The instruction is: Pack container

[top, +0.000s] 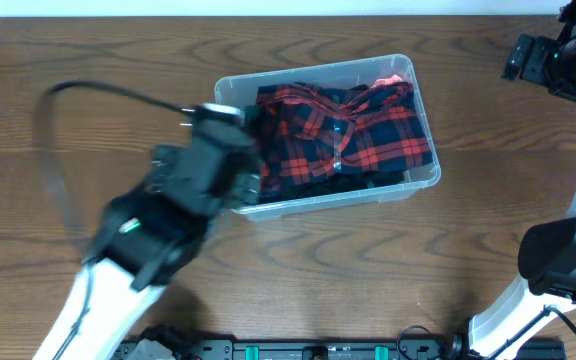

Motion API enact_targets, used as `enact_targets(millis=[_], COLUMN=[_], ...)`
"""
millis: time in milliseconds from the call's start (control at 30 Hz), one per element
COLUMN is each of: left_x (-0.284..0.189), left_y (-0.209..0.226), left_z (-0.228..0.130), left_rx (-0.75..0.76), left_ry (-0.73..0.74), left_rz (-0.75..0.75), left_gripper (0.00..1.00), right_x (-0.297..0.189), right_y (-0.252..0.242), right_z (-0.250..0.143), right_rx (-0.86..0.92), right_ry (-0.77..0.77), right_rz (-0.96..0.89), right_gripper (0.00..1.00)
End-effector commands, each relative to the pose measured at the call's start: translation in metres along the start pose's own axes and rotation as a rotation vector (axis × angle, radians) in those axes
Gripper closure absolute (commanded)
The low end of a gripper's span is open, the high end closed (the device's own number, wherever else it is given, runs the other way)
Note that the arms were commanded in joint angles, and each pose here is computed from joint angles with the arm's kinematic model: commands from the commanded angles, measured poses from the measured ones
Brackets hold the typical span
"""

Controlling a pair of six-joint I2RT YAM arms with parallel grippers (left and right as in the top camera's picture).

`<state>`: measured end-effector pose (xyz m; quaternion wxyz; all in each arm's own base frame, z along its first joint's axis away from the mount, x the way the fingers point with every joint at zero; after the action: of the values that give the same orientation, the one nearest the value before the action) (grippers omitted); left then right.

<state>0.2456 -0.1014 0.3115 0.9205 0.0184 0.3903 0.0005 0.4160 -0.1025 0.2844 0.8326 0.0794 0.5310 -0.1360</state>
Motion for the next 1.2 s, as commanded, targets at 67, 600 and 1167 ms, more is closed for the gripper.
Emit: enact_targets(millis=[67,600,1167], left_x=[-0.022,0.008,0.067], left_y=[0.045,0.083,0.088], left_z=[0.007,-0.063,-0.128], left_rx=[-0.062,-0.022,-0.126], left_ry=[-0.154,-0.632,-0.75], left_rz=[-0.056,-0.133,-0.13], left_gripper=[0.02,0.02,0.02], right_x=[0.004,0.004,0.004], right_y=[-0.003,-0.003,-0.003], right_z=[0.0,0.0,0.0], right_rx=[0.02,0.02,0.02], right_ry=[0.008,0.008,0.008], right_rz=[-0.003,-0.003,-0.003], right_gripper=[0.01,0.01,0.01])
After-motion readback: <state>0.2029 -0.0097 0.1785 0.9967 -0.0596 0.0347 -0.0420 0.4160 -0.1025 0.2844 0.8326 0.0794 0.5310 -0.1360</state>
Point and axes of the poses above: each gripper's point midway between its finger pads, its own x axis out along the fingers, its own y axis along the line the jaws close on, z = x × y, the point moved 5 cm from there along -x, back along the fingers, and after that the axes turned 6 degrees about -x, right-handed, at the moved point
